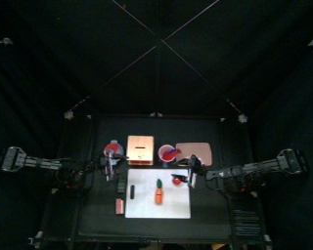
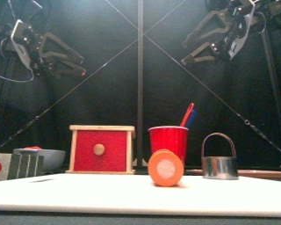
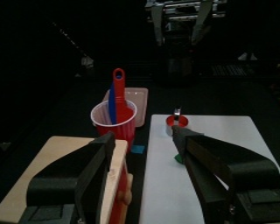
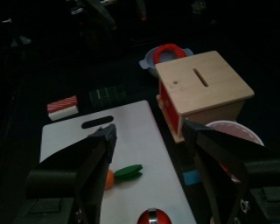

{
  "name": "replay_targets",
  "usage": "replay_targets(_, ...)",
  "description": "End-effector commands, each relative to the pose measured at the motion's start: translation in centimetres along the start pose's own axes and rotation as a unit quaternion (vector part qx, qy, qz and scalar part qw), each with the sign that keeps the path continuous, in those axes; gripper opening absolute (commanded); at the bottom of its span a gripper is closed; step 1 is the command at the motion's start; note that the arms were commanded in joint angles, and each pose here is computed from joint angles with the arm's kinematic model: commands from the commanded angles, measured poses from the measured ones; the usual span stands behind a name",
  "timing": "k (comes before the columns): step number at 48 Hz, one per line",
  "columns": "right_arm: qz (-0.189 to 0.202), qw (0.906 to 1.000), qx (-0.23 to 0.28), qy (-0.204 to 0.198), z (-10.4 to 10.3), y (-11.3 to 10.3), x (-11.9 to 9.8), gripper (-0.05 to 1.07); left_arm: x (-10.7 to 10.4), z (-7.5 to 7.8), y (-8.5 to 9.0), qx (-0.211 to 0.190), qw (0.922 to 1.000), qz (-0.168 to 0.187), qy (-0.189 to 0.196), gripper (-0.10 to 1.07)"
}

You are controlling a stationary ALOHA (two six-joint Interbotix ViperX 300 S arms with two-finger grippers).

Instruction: Grasp knife handle

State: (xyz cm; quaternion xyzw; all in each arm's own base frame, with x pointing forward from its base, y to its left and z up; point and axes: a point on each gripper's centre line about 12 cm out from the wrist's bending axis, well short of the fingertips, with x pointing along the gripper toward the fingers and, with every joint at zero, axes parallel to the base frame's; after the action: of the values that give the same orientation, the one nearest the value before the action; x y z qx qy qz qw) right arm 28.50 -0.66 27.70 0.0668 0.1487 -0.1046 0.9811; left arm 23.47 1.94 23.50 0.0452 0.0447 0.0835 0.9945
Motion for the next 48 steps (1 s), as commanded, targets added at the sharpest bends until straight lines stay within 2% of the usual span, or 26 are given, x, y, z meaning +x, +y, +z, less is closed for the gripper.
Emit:
replay_targets(1, -0.025, 0.999, 0.037, -0.012, 1.1, -1.3, -0.1, 0.93, 0.4, 1.5, 0.1, -0.002, 0.9997, 0.004, -0.024, 0.9)
replay_targets(6, -0.064, 0.9908, 0.119, -0.008, 1.4, -3.4, 0.0, 0.93, 0.4, 1.5, 0.1, -0.002, 0.9997, 0.005, -0.025, 0.9)
replay_targets(10, -0.093, 0.978, 0.187, -0.005, 1.5, -5.1, 0.0, 0.93, 0.4, 1.4, 0.2, -0.001, 0.9997, 0.005, -0.024, 0.9)
replay_targets(14, -0.112, 0.9658, 0.234, -0.004, 1.4, -6.2, 0.0, 0.93, 0.4, 1.3, 0.2, -0.001, 0.9997, 0.006, -0.022, 0.9)
replay_targets(25, -0.143, 0.9439, 0.298, -0.004, 1.1, -8.0, -0.7, 0.93, 0.2, 0.7, 0.6, 0.006, 0.9998, 0.013, -0.015, 0.9)
replay_targets(30, -0.171, 0.9285, 0.33, 0.008, 0.3, -8.9, -0.8, 0.93, 0.2, 0.5, 0.7, 0.012, 0.9997, 0.015, -0.014, 0.9)
replay_targets(34, -0.196, 0.9111, 0.361, 0.033, -1.1, -9.5, -0.7, 0.93, 0.1, 0.4, 0.8, 0.014, 0.9997, 0.014, -0.012, 0.9)
replay_targets(36, -0.203, 0.9057, 0.37, 0.044, -1.4, -9.5, -0.6, 0.93, 0.1, 0.4, 0.7, 0.015, 0.9997, 0.013, -0.012, 0.9)
replay_targets(41, -0.205, 0.8994, 0.382, 0.057, -1.1, -9.6, -0.1, 0.93, 0.1, 0.3, 0.7, 0.015, 0.9997, 0.013, -0.011, 0.9)
replay_targets(48, -0.202, 0.9003, 0.378, 0.076, -0.2, -9.6, 1.1, 0.93, -0.1, -0.2, 0.7, 0.016, 0.9998, 0.013, -0.005, 0.9)
